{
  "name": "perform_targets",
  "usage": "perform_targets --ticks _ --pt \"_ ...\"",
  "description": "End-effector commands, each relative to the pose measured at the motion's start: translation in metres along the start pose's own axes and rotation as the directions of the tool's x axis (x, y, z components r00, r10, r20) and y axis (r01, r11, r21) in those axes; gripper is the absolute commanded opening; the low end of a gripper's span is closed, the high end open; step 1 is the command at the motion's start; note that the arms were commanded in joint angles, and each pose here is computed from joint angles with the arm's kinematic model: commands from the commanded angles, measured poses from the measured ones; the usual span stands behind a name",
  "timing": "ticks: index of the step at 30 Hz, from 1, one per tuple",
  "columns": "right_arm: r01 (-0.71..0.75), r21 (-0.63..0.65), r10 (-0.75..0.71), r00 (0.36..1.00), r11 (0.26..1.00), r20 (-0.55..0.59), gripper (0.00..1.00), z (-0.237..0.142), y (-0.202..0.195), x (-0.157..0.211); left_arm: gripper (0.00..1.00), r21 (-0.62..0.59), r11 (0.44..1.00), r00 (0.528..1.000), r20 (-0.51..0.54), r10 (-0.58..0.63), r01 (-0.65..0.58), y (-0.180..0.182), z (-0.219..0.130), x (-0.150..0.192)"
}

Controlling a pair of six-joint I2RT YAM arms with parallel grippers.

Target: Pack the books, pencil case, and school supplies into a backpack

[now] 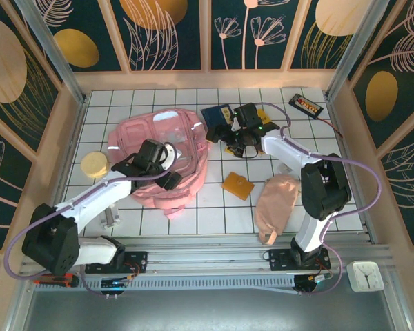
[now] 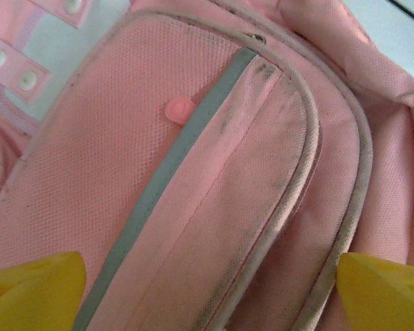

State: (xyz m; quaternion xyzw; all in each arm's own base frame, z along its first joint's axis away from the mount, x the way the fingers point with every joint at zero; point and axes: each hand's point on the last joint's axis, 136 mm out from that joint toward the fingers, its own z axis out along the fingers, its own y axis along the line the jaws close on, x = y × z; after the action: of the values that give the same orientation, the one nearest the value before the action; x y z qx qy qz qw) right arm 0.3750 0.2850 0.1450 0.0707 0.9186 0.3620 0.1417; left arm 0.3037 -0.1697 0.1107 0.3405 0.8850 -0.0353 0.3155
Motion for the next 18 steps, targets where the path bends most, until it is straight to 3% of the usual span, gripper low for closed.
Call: perform_targets --ticks 1,8,18 --pt "-0.004 -0.011 0.004 1.000 1.000 -0.005 0.91 -0.003 0.012 0.002 0.92 -0.020 0.999 0.999 0.024 0.044 -0.043 0.006 0.001 -0.019" --pt "-0.010 0.015 0.011 0.999 1.000 -0.048 0.83 0.017 0.010 0.009 0.92 -0.040 0.997 0.998 0.017 0.059 -0.059 0.012 0.008 -0.028" --pt "0.010 0.070 0.000 0.990 0.997 -0.138 0.73 0.065 -0.005 0.022 0.94 -0.068 0.998 0.993 0.116 -0.004 0.012 0.015 -0.025 -0.032"
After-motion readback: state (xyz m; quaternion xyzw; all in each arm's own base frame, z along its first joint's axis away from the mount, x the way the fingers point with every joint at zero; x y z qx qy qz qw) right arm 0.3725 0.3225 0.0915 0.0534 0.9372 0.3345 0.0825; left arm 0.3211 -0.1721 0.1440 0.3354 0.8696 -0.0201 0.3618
